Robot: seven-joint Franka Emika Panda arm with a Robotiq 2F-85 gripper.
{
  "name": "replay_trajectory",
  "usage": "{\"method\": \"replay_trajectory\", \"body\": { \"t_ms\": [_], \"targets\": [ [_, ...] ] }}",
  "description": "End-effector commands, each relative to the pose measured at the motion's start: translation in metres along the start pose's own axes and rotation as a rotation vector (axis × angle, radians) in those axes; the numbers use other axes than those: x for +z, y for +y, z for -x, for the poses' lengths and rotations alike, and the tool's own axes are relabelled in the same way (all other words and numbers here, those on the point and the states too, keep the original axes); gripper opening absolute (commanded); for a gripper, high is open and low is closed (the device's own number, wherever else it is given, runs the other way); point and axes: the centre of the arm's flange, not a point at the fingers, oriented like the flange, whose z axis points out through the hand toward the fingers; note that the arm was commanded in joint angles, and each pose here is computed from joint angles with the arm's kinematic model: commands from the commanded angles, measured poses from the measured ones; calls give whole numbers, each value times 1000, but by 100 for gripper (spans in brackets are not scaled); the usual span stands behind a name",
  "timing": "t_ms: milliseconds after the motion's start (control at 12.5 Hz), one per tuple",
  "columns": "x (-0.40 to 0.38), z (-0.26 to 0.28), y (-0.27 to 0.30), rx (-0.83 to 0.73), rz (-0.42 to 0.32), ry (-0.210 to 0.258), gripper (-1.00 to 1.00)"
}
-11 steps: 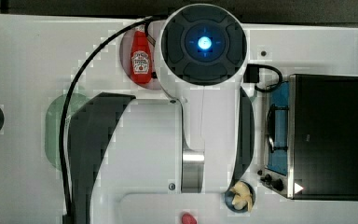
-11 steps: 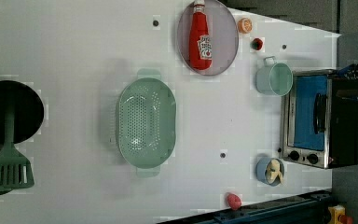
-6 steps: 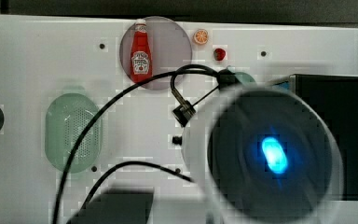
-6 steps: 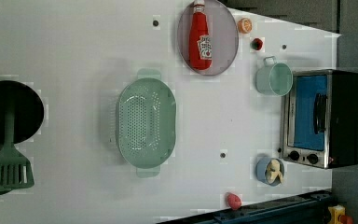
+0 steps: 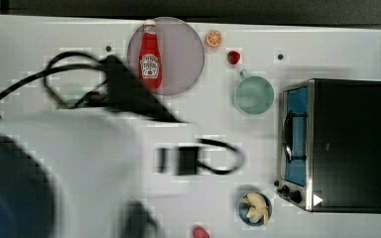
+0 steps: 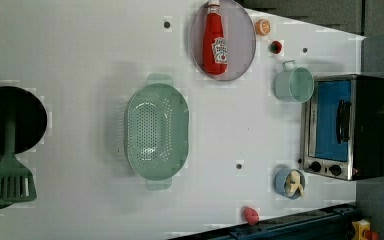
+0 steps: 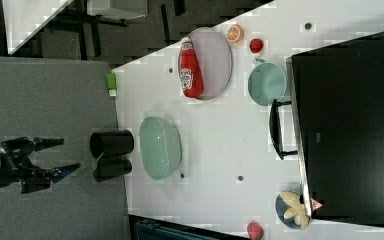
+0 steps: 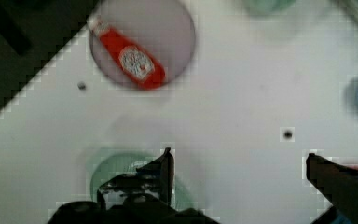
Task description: Drag strainer left to right.
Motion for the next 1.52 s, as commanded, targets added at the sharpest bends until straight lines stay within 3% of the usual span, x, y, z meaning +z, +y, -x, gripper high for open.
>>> {"method": "replay_trajectory", "body": {
  "t_ms": [80, 480, 640, 1200, 1520],
  "targets": [
    [62, 80, -58, 165, 105, -46, 100],
    [161, 156, -116, 545, 89, -58, 100],
    [213, 171, -125, 631, 68, -67, 100],
    [363, 187, -128, 712, 64, -207, 100],
    [432, 181, -127, 761, 61, -254, 100]
  ]
}}
